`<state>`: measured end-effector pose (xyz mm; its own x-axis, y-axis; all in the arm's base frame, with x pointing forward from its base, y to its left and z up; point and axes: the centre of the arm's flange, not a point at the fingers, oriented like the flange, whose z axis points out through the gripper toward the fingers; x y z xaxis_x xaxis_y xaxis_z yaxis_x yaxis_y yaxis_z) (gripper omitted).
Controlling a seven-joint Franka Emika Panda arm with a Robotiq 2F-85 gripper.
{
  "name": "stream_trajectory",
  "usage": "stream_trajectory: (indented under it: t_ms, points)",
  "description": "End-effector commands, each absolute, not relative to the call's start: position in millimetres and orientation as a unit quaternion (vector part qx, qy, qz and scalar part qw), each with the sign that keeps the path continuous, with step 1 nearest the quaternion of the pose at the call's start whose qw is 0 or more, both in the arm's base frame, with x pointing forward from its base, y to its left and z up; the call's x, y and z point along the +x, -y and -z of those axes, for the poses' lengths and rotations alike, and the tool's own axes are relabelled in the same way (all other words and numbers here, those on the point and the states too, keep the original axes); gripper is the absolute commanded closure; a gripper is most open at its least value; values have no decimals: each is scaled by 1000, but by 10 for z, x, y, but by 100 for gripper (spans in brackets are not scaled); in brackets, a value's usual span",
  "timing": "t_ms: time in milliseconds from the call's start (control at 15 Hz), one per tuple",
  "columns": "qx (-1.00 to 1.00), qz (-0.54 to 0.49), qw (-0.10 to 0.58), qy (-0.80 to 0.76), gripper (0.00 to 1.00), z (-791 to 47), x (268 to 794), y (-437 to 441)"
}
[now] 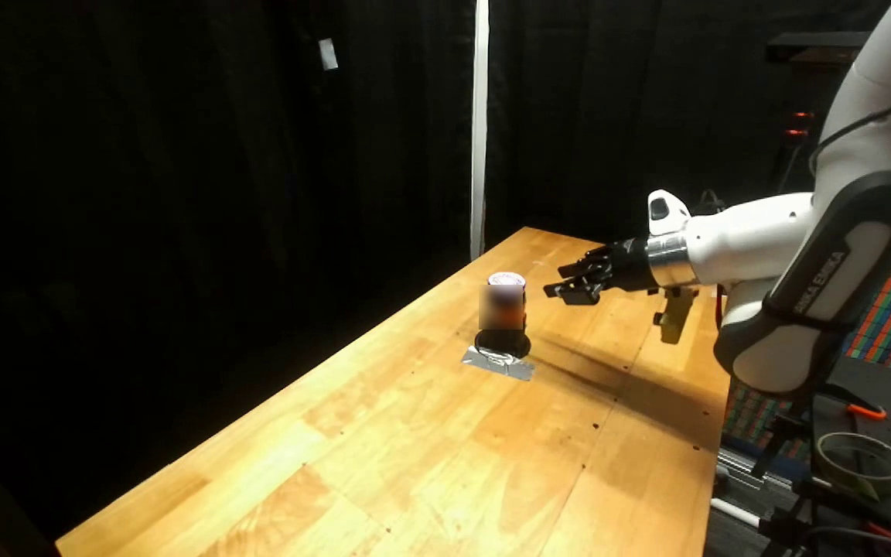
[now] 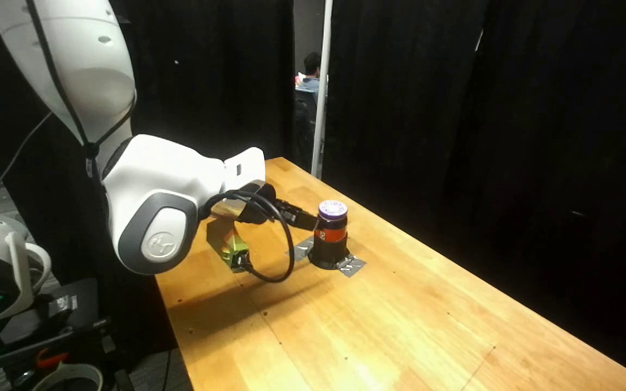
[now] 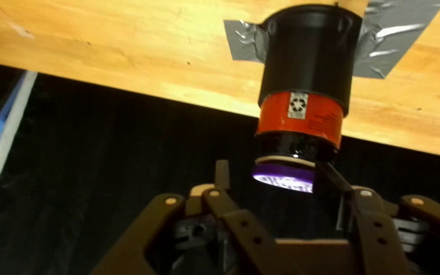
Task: Place the rubber band on the cup
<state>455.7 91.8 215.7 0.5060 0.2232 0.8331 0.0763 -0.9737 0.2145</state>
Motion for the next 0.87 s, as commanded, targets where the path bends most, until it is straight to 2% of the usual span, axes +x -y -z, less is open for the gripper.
stream_trajectory:
  t_ms: [0, 67, 133, 467, 733, 800]
  points:
    - [912, -398, 62, -78, 8, -2949, 4601, -571]
    - [924, -370, 57, -76, 2, -3032, 4639, -492]
    - [935, -342, 57, -78, 0, -3109, 4675, -472]
    - [976, -203, 41, -73, 0, -3317, 4663, -216]
    - [989, -135, 32, -59, 0, -3461, 4719, -217]
    - [985, -153, 39, -65, 0, -2812, 4703, -91]
